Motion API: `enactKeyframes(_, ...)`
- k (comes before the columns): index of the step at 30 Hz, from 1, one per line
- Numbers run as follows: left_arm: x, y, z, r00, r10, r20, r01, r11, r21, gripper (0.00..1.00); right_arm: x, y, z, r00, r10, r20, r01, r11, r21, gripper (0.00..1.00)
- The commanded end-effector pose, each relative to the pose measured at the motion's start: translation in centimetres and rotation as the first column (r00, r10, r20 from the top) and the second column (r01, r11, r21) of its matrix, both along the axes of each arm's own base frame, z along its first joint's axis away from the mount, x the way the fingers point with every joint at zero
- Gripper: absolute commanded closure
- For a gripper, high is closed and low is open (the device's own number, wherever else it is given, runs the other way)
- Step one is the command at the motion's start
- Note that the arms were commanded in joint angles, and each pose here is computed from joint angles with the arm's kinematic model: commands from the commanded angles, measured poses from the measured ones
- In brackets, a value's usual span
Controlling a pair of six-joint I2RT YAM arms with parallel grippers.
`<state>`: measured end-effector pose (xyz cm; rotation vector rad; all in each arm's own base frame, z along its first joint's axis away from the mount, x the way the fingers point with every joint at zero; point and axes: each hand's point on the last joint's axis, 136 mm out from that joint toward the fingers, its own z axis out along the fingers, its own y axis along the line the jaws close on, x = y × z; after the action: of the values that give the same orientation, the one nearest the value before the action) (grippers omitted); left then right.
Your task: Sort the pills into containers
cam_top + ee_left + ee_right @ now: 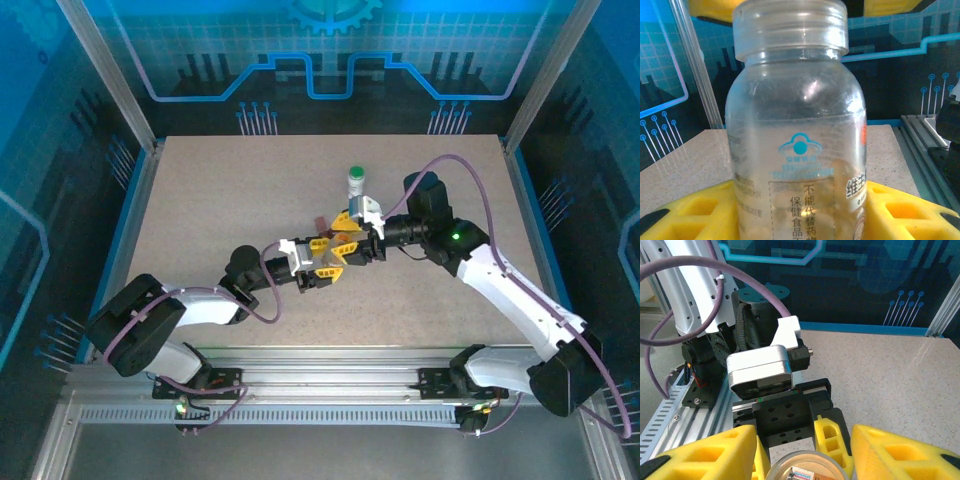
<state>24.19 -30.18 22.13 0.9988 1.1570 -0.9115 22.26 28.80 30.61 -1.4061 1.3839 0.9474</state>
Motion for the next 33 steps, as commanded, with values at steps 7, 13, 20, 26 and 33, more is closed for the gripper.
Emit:
enactKeyframes(7,-0.7,0.2,2.9,0.997,-0.038,0.061,0.041,0.998,-0.052,1.00,0.3,-0.2,0.0,1.000,0.006,-0.005,-0.007,1.000,-0.009,0.51)
enactKeyframes(13,0.2,0.6,3.4,0.996,0.024,0.082,-0.019,0.998,-0.065,1.00,0.9,-0.4,-0.3,0.997,-0.060,-0.043,0.060,0.998,-0.005,0.71)
enactKeyframes(20,3.0,1.6,4.3,0.971,0.202,0.128,-0.194,0.978,-0.073,1.00,5.4,-2.3,-4.2,0.847,-0.459,-0.270,0.456,0.887,-0.076,0.86)
enactKeyframes(26,5.0,2.1,4.4,0.917,0.356,0.177,-0.350,0.934,-0.069,1.00,7.9,-5.2,-8.3,0.472,-0.781,-0.410,0.777,0.588,-0.226,0.83)
enactKeyframes(33,5.3,1.0,2.7,0.884,0.406,0.233,-0.417,0.909,0.001,1.00,8.1,-3.8,-8.2,0.339,-0.806,-0.485,0.809,0.513,-0.287,0.82)
